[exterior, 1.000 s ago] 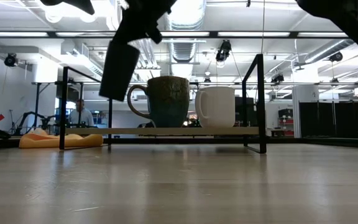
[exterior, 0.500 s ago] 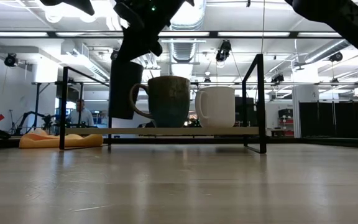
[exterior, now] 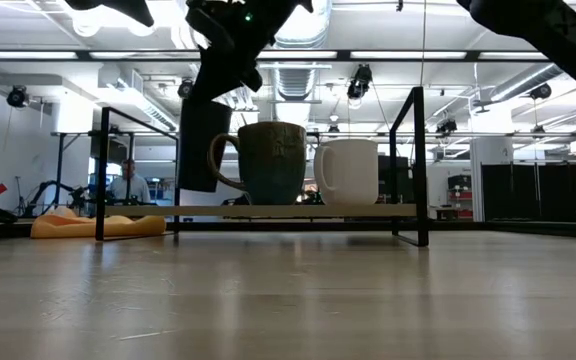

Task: Stack small to large cups/mugs on shelf
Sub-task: Put the black cup on the shelf

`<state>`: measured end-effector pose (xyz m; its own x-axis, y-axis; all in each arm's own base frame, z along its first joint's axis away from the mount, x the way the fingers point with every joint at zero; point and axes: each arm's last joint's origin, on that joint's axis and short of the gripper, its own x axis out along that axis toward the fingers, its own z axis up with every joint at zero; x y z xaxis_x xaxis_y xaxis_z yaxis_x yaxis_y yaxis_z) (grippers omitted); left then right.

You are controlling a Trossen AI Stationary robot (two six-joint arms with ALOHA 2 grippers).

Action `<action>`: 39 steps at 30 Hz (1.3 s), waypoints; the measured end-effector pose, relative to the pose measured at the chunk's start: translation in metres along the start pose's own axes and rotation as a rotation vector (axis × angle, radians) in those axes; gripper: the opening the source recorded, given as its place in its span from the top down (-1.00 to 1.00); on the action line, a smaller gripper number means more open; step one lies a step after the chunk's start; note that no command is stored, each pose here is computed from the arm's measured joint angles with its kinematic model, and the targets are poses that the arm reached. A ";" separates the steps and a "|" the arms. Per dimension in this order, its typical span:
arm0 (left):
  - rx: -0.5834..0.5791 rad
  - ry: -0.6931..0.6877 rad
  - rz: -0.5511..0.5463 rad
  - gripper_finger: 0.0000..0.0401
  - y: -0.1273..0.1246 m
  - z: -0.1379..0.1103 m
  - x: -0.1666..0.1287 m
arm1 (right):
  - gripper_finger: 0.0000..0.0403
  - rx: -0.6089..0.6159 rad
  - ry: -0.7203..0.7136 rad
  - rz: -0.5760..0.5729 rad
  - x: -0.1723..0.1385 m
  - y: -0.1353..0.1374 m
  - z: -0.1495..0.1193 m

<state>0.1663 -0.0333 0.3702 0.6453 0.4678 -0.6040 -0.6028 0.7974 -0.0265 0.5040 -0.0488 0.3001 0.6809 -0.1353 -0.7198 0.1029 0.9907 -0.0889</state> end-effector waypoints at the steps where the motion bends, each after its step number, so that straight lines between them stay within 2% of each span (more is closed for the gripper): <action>1: 0.002 0.002 0.001 1.00 -0.001 0.000 0.001 | 0.96 -0.005 -0.007 0.000 0.000 0.000 0.001; 6: 0.004 0.004 0.003 1.00 -0.001 0.000 0.001 | 0.96 -0.054 0.000 -0.002 0.004 -0.002 -0.001; 16: 0.003 0.005 0.004 1.00 -0.002 0.000 0.002 | 0.96 -0.074 0.002 0.021 0.010 -0.001 -0.003; 23: 0.005 0.007 0.005 1.00 -0.003 0.000 0.003 | 0.96 -0.073 0.003 0.023 0.010 -0.002 -0.003; 27: 0.005 0.007 0.005 1.00 -0.003 0.000 0.003 | 0.95 -0.056 0.000 0.060 0.010 -0.001 -0.003; 39: 0.005 0.008 0.005 1.00 -0.003 0.000 0.003 | 0.83 -0.025 -0.002 0.064 0.010 -0.003 -0.002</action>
<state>0.1697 -0.0343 0.3683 0.6387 0.4689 -0.6101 -0.6038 0.7969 -0.0195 0.5088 -0.0529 0.2914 0.6868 -0.0715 -0.7233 0.0410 0.9974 -0.0597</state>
